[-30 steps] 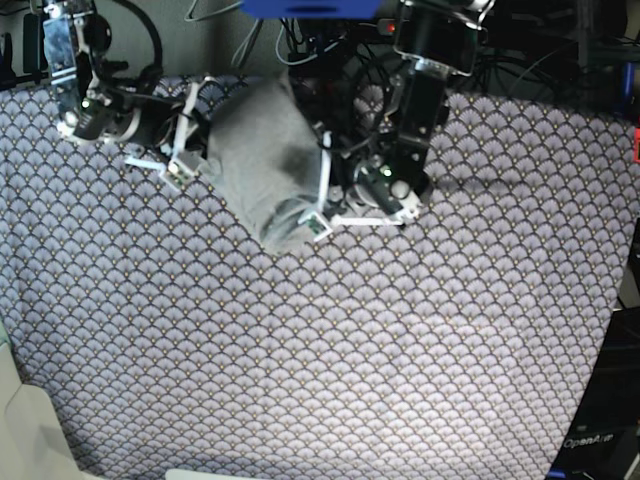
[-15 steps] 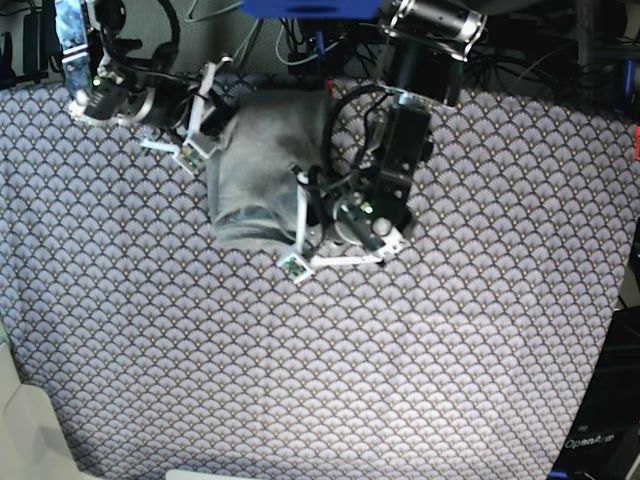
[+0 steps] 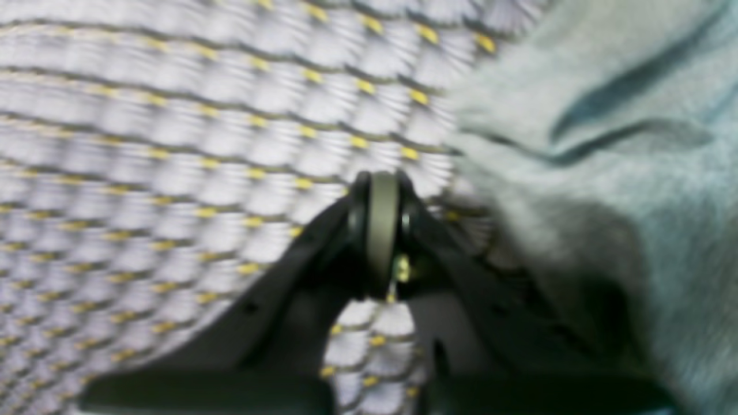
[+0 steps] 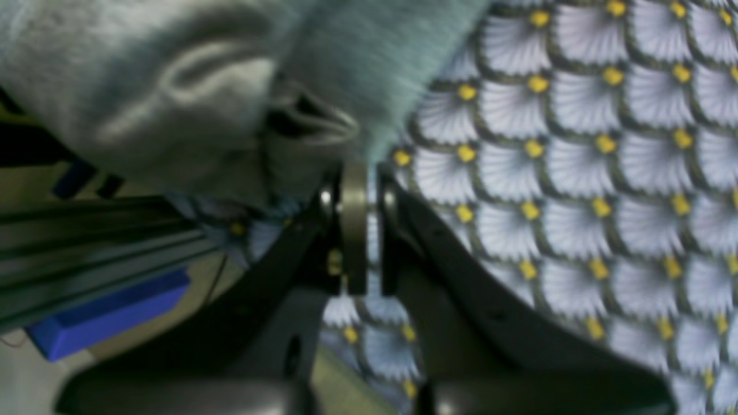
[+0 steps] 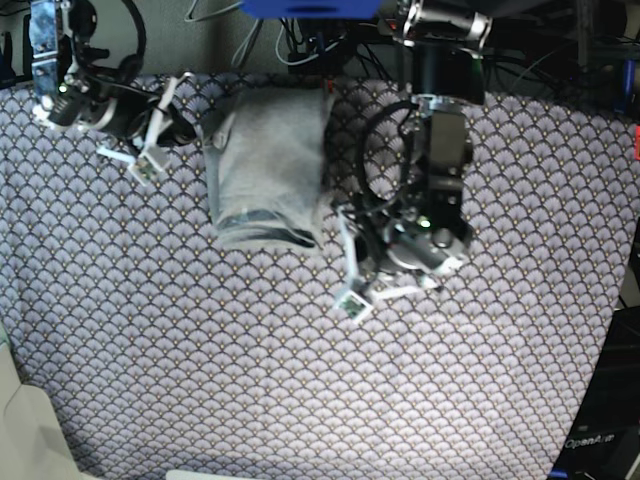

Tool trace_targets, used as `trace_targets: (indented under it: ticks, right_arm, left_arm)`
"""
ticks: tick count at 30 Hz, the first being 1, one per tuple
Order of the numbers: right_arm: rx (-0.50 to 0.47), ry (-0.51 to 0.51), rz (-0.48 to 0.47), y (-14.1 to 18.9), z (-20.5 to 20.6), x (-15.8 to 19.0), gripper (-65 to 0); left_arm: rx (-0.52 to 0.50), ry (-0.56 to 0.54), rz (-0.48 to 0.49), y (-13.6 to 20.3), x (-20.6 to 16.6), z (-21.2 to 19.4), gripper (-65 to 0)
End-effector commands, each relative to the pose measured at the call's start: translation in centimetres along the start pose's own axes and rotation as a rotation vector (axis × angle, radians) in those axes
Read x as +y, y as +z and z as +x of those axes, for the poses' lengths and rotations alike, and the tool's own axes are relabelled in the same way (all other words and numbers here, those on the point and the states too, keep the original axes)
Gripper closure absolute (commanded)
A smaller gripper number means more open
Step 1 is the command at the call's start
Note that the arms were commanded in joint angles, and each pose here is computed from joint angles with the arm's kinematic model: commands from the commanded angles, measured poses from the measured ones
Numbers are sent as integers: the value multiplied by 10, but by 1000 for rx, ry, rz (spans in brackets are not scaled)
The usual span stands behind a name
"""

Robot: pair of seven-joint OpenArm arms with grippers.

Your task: Fold the T-shirt properly

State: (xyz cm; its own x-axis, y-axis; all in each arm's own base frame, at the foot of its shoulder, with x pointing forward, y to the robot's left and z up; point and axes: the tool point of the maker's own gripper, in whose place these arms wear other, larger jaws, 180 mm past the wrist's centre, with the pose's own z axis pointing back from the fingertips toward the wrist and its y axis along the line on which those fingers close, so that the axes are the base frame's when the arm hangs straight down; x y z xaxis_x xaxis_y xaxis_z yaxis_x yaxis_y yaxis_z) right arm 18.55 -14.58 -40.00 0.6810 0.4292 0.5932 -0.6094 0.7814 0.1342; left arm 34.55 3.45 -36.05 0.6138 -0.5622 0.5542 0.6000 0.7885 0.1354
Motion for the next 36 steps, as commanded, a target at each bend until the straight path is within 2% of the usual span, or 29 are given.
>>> trace_targets:
  ticks: [1,3,5,9,12,17,24,29,33,36]
  right_arm:
    - [-38,21,-26,10,11,-10,-14]
    - [-51,16,-65,20,13,-20,-14]
    - [-80,23,-118,35,20,-30,-13]
    - [-140,63,-191,57,42,-42,-13]
    - [-169,72,-199,57,55,-46,-13]
    - [-183,41,-169,42,63,-32,-14]
    - [-191,105,-37,22,71,9,-11]
    - [-301,114,7,23,87,24,-10]
    - [-314,124,19,26,88,30,-10]
    - [-350,117,87,22,88,53,-10]
  left_arm:
    - [-19,-4,40,10,14,7,0]
    - [21,-5,104,24,36,-7,0]
    - [87,-15,156,38,49,-37,0]
    - [204,-66,208,57,58,-99,0]
    - [288,-65,231,70,65,-139,0]
    - [331,0,282,92,78,-176,0]
    - [337,12,280,93,75,-181,0]
    - [282,-9,239,80,59,-154,0]
    - [270,-54,204,73,44,-144,0]
    - [269,-64,194,71,40,-143,0]
